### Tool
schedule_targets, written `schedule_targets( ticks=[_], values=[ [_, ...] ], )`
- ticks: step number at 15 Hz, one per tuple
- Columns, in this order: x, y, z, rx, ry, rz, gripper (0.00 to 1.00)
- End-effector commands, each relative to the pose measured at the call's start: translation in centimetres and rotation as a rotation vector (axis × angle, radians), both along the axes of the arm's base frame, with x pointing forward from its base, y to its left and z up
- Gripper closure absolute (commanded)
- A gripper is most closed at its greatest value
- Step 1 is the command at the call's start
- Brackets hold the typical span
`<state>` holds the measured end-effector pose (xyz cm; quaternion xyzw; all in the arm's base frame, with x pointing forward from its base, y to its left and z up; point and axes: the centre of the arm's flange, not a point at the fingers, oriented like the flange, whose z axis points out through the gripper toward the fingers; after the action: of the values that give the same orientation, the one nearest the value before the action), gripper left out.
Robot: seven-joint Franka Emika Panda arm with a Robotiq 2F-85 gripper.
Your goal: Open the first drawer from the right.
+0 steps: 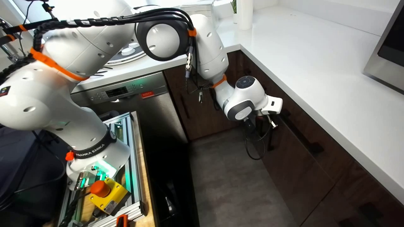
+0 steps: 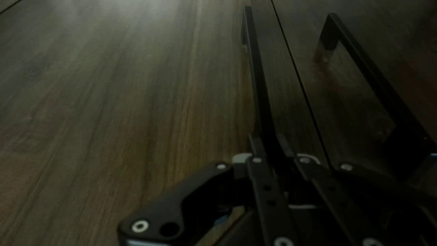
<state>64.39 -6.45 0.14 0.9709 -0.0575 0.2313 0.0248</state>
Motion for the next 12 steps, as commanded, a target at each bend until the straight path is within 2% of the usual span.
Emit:
schedule_targets(
  ticks=[1,7,10,11,12],
  values=[
    [-4.1,-0.4,1.2,-0.017,0.114,0.122,0.97],
    [-10.0,-2.9,2.6,0.004,0.163,0.315,0.97],
    [-13.3,-4.7,3.5,-0.01,0.222,0.43,0.97],
    [-14.5,-5.4,3.8,-0.024,0.245,0.472,0.63],
    [-15.6,-6.0,4.2,-0.04,0.267,0.516,0.62]
  ],
)
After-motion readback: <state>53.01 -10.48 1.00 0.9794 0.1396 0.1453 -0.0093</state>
